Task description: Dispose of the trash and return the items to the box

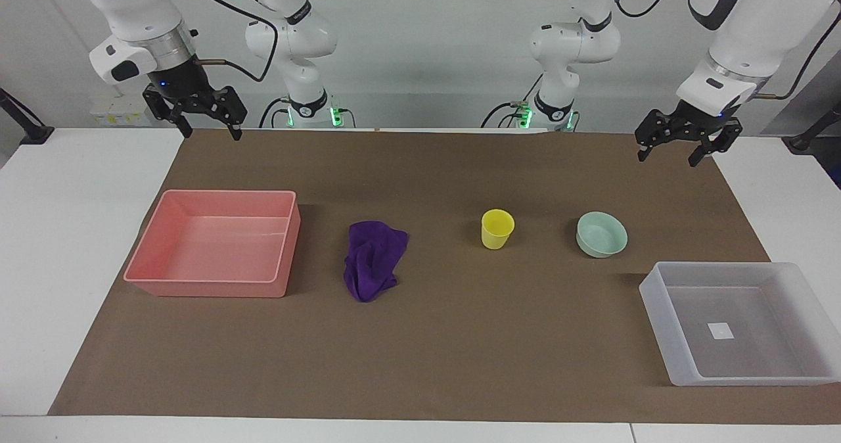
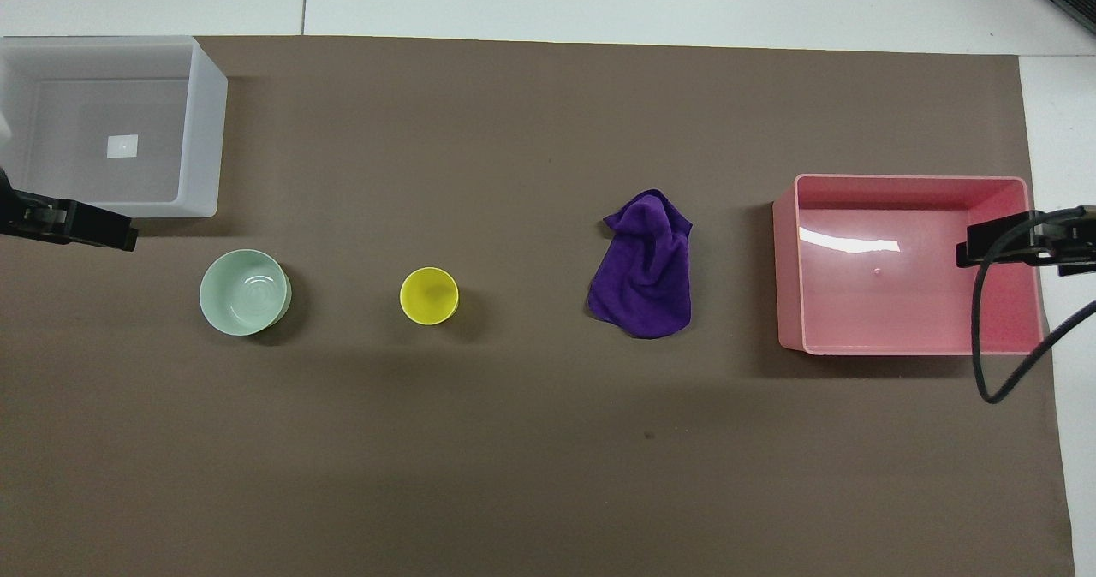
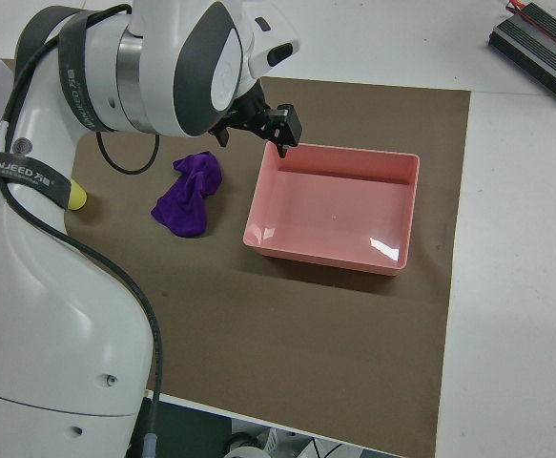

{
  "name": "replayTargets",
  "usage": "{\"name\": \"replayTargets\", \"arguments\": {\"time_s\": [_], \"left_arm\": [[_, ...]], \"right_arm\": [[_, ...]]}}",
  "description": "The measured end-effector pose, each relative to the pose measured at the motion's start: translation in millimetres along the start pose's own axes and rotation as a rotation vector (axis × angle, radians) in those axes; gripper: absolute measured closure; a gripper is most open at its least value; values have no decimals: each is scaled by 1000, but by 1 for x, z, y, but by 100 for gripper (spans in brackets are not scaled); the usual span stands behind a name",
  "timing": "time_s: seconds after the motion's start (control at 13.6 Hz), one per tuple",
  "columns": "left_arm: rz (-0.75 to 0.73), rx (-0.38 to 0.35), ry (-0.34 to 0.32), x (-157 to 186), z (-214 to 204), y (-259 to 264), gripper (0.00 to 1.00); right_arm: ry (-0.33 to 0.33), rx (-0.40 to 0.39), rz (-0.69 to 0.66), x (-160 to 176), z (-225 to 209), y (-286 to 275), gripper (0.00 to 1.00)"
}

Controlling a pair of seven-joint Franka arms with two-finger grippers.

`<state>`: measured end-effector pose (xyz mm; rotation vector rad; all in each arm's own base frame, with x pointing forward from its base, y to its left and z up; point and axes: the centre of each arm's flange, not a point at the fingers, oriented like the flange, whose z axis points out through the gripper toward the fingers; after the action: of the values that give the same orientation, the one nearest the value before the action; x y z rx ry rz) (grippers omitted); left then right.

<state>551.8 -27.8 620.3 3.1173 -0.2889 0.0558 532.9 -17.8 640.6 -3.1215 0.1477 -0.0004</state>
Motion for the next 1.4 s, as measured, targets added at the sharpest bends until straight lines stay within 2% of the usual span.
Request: {"name": "replayTargets", "arguments": {"time_s": [0.37, 0.66, 0.96, 1.4], "left_arm": [[-6, 8, 56, 6, 2, -4, 0], [-27, 13, 80, 10, 26, -17, 0], [-58, 21, 99, 10, 74, -42, 0], [-79, 27, 109, -1, 190, -55, 0]], "right_arm": [[0, 0, 0, 0, 0, 0, 0], [0, 0, 0, 0, 0, 0, 0], [0, 0, 0, 0, 0, 0, 0], [0, 0, 0, 0, 0, 0, 0]]}}
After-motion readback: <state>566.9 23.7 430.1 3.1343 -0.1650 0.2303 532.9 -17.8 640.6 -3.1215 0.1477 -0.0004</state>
